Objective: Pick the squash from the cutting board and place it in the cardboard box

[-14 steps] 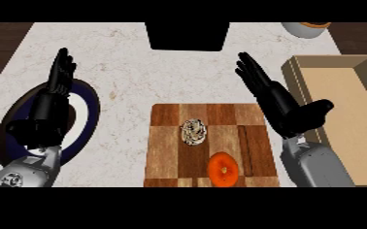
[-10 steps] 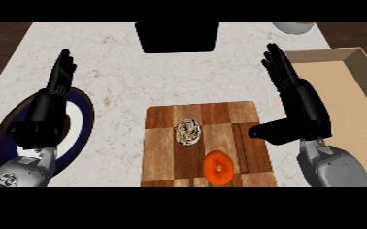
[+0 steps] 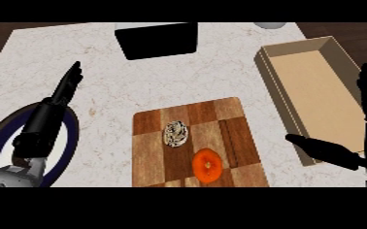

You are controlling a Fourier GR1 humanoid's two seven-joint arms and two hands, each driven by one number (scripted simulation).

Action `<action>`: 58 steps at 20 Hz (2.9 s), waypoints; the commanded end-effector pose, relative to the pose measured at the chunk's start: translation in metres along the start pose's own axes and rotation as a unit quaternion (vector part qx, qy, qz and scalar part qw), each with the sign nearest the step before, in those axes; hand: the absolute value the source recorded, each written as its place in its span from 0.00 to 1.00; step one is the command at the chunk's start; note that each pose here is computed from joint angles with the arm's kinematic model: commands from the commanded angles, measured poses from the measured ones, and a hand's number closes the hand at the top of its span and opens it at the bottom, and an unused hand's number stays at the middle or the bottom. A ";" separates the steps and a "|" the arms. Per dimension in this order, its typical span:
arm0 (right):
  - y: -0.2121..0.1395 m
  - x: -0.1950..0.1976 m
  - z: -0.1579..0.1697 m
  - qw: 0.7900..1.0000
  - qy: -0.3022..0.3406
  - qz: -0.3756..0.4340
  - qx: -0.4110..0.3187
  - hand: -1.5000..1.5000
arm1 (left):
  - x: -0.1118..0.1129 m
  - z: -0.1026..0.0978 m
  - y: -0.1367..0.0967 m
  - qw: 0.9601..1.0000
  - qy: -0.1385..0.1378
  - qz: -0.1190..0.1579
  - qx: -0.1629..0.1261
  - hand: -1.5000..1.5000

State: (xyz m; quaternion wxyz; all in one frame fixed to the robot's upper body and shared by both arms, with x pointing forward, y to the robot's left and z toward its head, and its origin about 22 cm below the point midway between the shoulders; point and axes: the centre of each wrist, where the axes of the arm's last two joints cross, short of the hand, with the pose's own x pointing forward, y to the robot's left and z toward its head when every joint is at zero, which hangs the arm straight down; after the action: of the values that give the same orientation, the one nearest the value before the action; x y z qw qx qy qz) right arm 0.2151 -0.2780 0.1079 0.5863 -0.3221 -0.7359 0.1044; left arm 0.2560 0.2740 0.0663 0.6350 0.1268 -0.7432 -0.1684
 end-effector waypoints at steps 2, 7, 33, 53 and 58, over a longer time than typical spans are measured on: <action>-0.012 0.015 0.054 0.992 -0.030 0.119 0.014 0.00 | 0.002 -0.001 0.008 0.999 -0.019 0.004 -0.043 0.50; -0.011 0.043 0.094 0.977 -0.009 0.199 0.070 0.00 | 0.001 -0.010 0.008 0.998 -0.032 0.008 -0.057 0.50; 0.126 0.129 0.121 0.864 0.202 0.378 0.262 0.00 | 0.015 -0.047 0.001 0.994 -0.056 0.017 -0.094 0.50; 0.173 0.106 0.107 0.816 0.258 0.453 0.250 0.00 | -0.014 -0.030 -0.009 0.994 -0.048 0.026 -0.090 0.50; 0.172 0.109 0.106 0.823 0.251 0.445 0.249 0.00 | -0.004 -0.029 -0.004 0.994 -0.048 0.014 -0.102 0.50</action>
State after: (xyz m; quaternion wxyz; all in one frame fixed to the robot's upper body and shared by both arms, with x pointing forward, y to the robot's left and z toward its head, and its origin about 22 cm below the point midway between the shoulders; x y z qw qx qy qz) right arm 0.1715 -0.0670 0.0648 0.6721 -0.4352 -0.3612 0.4779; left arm 0.2886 0.2699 0.0630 0.6110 0.0410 -0.7559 -0.2317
